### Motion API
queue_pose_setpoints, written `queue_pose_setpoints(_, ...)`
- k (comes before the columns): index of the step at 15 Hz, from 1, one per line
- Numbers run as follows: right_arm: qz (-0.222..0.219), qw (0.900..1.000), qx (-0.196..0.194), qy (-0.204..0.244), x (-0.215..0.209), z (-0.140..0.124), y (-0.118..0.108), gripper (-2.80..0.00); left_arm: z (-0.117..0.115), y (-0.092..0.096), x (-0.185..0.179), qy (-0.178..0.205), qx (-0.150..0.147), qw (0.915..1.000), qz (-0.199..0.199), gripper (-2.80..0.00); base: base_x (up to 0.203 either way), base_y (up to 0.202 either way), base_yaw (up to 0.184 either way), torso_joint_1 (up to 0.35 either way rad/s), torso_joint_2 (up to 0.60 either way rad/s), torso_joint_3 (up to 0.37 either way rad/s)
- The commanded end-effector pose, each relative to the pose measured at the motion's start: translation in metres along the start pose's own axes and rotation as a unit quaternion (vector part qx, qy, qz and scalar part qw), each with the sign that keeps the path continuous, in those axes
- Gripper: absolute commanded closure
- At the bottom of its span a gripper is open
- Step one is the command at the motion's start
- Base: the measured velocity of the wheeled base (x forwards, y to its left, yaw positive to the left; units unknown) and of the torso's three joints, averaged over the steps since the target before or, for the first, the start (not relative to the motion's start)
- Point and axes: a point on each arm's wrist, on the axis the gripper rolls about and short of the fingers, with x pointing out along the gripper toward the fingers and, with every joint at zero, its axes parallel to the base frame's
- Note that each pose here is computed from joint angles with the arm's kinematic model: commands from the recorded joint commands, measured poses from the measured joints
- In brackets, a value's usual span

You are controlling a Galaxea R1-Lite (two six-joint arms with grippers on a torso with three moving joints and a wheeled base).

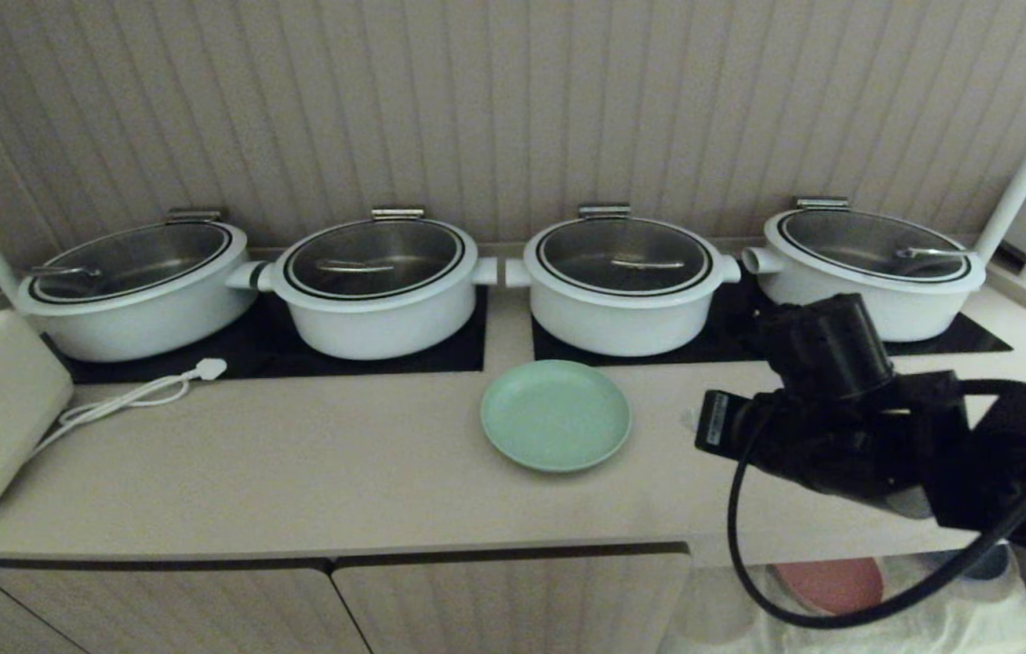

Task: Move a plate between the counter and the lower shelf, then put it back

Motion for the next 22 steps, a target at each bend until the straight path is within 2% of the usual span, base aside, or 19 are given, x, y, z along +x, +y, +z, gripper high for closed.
queue_pose_setpoints(1,0.003,0.999,0.008,-0.033,-0.017,-0.009,-0.012,0.0,0.0,0.0,0.0,-0.001,0.0,1.0,0.0,0.0,0.0,0.0,0.0,0.0,0.0,0.0)
queue_pose_setpoints(5,0.031,0.991,0.044,-0.125,-0.042,-0.012,-0.03,0.0,0.0,0.0,0.0,-0.001,0.0,1.0,0.0,0.0,0.0,0.0,0.0,0.0,0.0,0.0)
queue_pose_setpoints(8,0.01,0.984,0.043,-0.172,-0.06,-0.001,-0.054,0.0,0.0,0.0,0.0,-0.001,0.0,1.0,0.0,0.0,0.0,0.0,0.0,0.0,0.0,0.0)
queue_pose_setpoints(10,-0.012,0.981,0.049,-0.189,-0.073,-0.002,-0.073,0.0,0.0,0.0,0.0,-0.001,0.0,1.0,0.0,0.0,0.0,0.0,0.0,0.0,0.0,0.0)
queue_pose_setpoints(11,-0.021,0.98,0.04,-0.193,-0.08,-0.009,-0.082,0.0,0.0,0.0,0.0,-0.001,0.0,1.0,0.0,0.0,0.0,0.0,0.0,0.0,0.0,0.0)
queue_pose_setpoints(13,-0.048,0.97,0.012,-0.239,-0.096,-0.012,-0.105,0.0,0.0,0.0,0.0,-0.001,0.0,1.0,0.0,0.0,0.0,0.0,0.0,0.0,0.0,0.0)
queue_pose_setpoints(17,-0.048,0.954,-0.003,-0.295,-0.132,-0.036,-0.126,0.0,0.0,0.0,0.0,-0.001,0.0,1.0,0.0,0.0,0.0,0.0,0.0,0.0,0.0,0.0)
queue_pose_setpoints(18,-0.05,0.947,-0.012,-0.317,-0.146,-0.042,-0.132,0.0,0.0,0.0,0.0,-0.001,0.0,1.0,0.0,0.0,0.0,0.0,0.0,0.0,0.0,0.0)
queue_pose_setpoints(20,-0.047,0.932,-0.045,-0.356,-0.171,-0.056,-0.141,0.0,0.0,0.0,0.0,-0.001,0.0,1.0,0.0,0.0,0.0,0.0,0.0,0.0,0.0,0.0)
queue_pose_setpoints(21,-0.042,0.93,-0.072,-0.359,-0.176,-0.062,-0.144,0.0,0.0,0.0,0.0,-0.001,0.0,1.0,0.0,0.0,0.0,0.0,0.0,0.0,0.0,0.0)
queue_pose_setpoints(22,-0.021,0.933,-0.096,-0.348,-0.177,-0.068,-0.146,0.0,0.0,0.0,0.0,-0.001,0.0,1.0,0.0,0.0,0.0,0.0,0.0,0.0,0.0,0.0)
